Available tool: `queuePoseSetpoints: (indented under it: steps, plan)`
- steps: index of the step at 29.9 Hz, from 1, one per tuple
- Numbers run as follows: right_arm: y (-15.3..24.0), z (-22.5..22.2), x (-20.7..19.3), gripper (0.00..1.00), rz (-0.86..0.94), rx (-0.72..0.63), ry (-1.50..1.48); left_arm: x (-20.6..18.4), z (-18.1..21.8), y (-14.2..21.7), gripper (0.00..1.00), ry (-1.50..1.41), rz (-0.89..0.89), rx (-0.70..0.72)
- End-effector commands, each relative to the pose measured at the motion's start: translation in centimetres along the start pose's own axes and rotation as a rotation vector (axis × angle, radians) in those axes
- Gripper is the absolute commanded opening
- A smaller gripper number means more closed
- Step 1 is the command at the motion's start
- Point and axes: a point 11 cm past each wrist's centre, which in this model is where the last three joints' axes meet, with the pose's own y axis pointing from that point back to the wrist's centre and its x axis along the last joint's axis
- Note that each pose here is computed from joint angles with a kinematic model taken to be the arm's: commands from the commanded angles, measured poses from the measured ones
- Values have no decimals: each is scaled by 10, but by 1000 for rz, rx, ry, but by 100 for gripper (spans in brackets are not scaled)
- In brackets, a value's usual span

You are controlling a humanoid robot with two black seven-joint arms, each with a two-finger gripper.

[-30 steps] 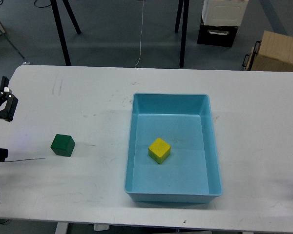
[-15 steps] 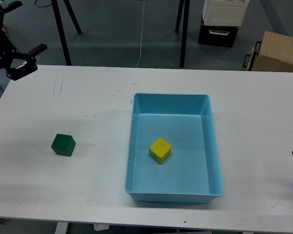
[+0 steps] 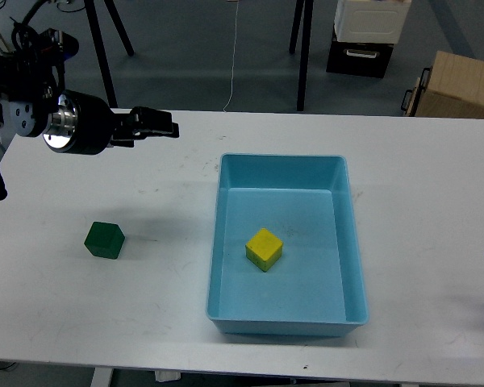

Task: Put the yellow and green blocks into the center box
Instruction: 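Lower the left gripper onto the green cube and close it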

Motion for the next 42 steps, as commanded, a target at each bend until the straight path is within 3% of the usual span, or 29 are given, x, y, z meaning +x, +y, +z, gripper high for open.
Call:
queuePoseSetpoints:
  steps: [1, 10, 18, 25, 37, 39, 40, 42]
  plan:
    - [1, 1, 1, 98, 3, -3, 0, -17, -13, -1, 100, -243, -54, 152]
    - [1, 4, 2, 98, 10, -17, 18, -52, -63, -10, 100, -498, -160, 340]
    - [2, 4, 3, 98, 12, -19, 18, -84, -101, -29, 100, -429, -227, 375]
    - [4, 4, 4, 98, 18, -18, 22, -99, -100, -50, 100, -355, -227, 328]
    - [5, 4, 5, 98, 24, -22, 27, -117, -127, -57, 100, -343, -262, 376]
    - [6, 5, 6, 98, 25, -21, 25, -117, -126, -58, 95, -346, -262, 376]
    - [5, 4, 5, 98, 24, -22, 27, -118, -125, -58, 87, -348, -263, 373]
    - [5, 5, 5, 98, 24, -21, 25, -117, -125, -58, 57, -353, -262, 376]
